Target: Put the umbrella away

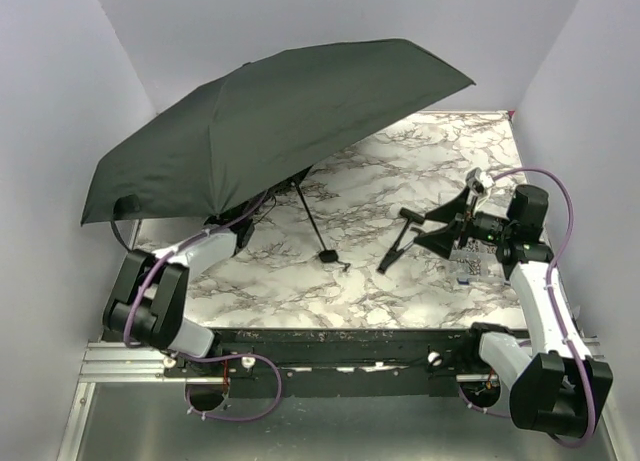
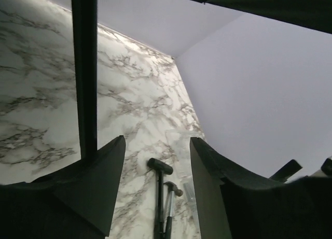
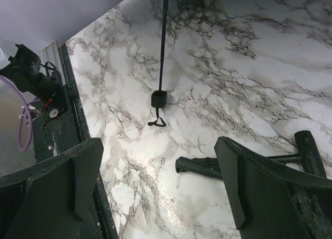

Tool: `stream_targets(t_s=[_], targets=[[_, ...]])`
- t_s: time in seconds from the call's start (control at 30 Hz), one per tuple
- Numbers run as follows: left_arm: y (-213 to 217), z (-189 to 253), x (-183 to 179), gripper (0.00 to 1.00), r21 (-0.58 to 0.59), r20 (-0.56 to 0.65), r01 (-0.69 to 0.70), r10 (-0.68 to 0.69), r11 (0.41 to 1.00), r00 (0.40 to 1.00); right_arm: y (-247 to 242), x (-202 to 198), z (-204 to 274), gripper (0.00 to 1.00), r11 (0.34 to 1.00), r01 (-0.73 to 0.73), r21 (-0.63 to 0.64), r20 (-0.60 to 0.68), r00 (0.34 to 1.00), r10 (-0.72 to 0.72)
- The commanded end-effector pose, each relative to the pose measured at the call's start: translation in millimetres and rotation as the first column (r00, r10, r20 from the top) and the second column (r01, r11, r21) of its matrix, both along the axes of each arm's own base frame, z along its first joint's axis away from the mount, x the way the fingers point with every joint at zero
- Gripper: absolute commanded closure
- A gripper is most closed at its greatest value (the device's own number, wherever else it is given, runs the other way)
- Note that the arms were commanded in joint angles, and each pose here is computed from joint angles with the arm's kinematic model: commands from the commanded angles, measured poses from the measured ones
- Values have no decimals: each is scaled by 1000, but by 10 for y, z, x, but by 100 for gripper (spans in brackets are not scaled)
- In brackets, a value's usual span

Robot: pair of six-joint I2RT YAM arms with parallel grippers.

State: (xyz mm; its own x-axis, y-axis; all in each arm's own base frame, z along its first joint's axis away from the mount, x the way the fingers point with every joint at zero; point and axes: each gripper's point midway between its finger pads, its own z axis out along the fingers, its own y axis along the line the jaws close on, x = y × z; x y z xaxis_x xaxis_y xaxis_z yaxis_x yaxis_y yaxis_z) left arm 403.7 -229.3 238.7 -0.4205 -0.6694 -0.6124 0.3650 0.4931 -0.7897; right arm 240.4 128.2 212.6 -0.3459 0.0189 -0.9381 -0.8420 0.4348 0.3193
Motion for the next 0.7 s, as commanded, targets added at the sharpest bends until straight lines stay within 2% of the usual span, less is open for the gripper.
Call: stream_targets(t_s=[0.0,0.23,0.53,0.67], targets=[[248,29,-126,39,86,19,-90,89,992,996,42,-18,80,0,999,-35,-2,20,999,35],[597,-198,-188,37,180,-35,-241,252,953,967,55,-20,74,0,999,-39,-6,20,999,39],[730,-314,-75,42,324,-54,-281,314,903,948,55,-24,67,0,999,-37,-12,23,999,37],[683,-108,-193,42,316,23,-247,253,916,967,58,-24,69,0,999,-39,-12,23,999,39]])
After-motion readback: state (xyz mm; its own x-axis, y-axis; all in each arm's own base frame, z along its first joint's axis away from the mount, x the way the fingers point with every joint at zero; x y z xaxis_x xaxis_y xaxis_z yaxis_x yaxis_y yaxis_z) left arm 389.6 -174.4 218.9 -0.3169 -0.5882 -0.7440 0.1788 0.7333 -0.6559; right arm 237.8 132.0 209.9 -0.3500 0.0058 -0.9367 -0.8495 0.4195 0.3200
